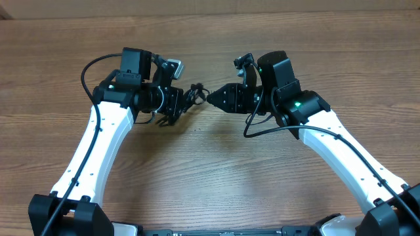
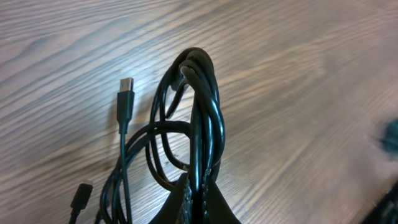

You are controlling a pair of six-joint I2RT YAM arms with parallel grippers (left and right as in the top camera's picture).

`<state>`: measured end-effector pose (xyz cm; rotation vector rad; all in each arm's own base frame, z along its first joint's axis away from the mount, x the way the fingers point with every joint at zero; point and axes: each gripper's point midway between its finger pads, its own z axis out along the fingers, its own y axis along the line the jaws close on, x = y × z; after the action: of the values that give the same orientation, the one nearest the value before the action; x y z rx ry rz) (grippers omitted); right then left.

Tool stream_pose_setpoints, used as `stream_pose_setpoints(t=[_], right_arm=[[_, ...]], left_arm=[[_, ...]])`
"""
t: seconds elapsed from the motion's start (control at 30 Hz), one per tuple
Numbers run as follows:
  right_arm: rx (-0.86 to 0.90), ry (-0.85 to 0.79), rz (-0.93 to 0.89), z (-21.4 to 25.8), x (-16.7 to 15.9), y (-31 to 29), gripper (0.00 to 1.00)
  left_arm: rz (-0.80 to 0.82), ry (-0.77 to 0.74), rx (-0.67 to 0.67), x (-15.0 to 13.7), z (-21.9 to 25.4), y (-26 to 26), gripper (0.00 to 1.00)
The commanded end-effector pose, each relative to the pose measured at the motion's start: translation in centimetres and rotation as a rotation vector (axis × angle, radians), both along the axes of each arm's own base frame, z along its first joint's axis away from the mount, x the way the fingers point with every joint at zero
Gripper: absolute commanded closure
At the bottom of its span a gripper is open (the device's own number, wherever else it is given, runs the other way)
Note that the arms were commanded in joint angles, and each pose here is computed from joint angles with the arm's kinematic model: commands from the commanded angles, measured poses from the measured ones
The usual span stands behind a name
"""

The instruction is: Untangle cables

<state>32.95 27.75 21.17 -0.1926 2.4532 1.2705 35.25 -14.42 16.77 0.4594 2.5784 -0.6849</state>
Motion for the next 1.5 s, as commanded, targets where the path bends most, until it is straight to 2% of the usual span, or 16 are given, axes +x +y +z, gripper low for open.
stream_pose_setpoints(t=[0.0, 0.1, 0.37, 0.67, 0.8, 1.03, 1.47], right_arm=[[-0.033, -0.034, -0.053, 0.6, 0.7, -1.0, 0.48], [-0.065, -0.018, -0.090, 0.0, 1.1, -2.0, 0.45], [-0.059, 0.021, -0.165, -0.2, 2.4, -4.3, 0.45], [0.002, 0.049, -0.104, 0.4, 1.5, -3.7, 0.45], [0.018, 0.079, -0.103, 0.5, 1.2, -3.5, 0.45], [0.032, 0.121, -0.131, 0.5, 1.2, -3.5, 0.52], [0.024, 0.140, -0.133, 0.2, 1.0, -3.6, 0.52]], left_arm=[[-0.179, -0.047, -0.119, -1.3, 1.5, -2.4, 0.96], [-0.245, -0.062, -0.161, -2.0, 2.0, -3.2, 0.96], [-0.384, -0.082, -0.197, -3.9, 2.3, -3.9, 0.96], [-0.531, -0.181, -0.284, -5.0, 3.8, -5.1, 0.96], [-0.535, -0.213, -0.281, -4.5, 4.0, -5.2, 0.96], [-0.538, -0.246, -0.275, -3.9, 4.2, -5.2, 0.96], [-0.524, -0.260, -0.276, -3.4, 4.4, -5.3, 0.96]])
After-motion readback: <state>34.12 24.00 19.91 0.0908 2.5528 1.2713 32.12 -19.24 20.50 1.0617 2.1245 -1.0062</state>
